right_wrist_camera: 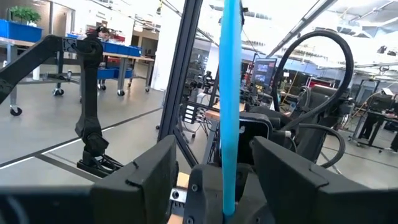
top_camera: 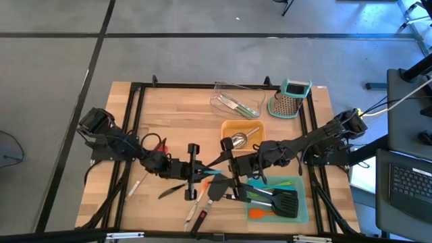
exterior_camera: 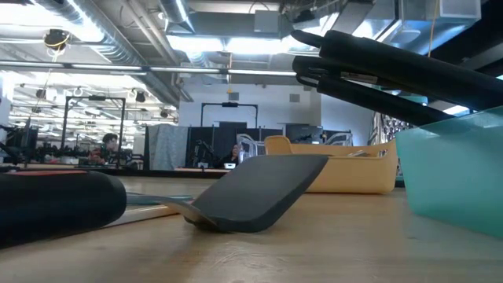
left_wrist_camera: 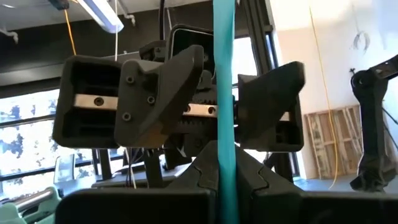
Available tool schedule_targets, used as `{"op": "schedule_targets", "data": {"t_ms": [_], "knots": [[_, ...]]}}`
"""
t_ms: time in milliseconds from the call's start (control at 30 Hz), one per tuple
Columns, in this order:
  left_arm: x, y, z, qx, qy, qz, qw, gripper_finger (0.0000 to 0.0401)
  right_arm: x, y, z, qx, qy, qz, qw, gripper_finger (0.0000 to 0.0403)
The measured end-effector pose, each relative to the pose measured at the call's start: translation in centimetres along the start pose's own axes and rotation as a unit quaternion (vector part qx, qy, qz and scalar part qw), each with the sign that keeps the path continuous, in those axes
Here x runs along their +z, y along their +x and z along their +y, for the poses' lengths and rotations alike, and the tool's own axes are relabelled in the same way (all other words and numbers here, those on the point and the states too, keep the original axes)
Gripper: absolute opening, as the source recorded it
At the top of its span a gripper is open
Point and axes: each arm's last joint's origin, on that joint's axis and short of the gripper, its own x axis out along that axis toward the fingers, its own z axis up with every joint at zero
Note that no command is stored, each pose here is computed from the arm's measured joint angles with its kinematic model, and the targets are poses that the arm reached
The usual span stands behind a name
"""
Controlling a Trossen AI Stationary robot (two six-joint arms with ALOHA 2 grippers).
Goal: Pick & Place Kitchen Items
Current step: Put the blue silicone spatula into the green bin
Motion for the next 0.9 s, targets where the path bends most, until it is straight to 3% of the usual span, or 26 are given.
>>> {"op": "schedule_targets", "data": {"t_ms": [133, 367, 633, 900], "knots": [[0.0, 0.0, 0.0, -0.001, 0.000, 0.000, 1.000, 0.0003, 0.0, 0.0, -0.2, -0.002, 0.010, 0.001, 1.000, 0.0174], [-0.1, 0.0, 0.0, 0.001, -0.003, 0.003, 1.000, 0.0003, -0.5, 0.0, -0.3, -0.040, 0.018, 0.035, 0.998, 0.0021], [-0.3, -0.2, -0.2, 0.028, 0.001, 0.026, 0.999, 0.0024, -0.8, -0.2, 0.0, -0.083, 0.001, 0.068, 0.994, 0.0014], [0.9, -1.0, -1.5, 0.015, -0.005, 0.046, 0.999, 0.0135, 1.0, -0.2, 1.0, -0.115, -0.025, 0.162, 0.980, 0.0012]]}}
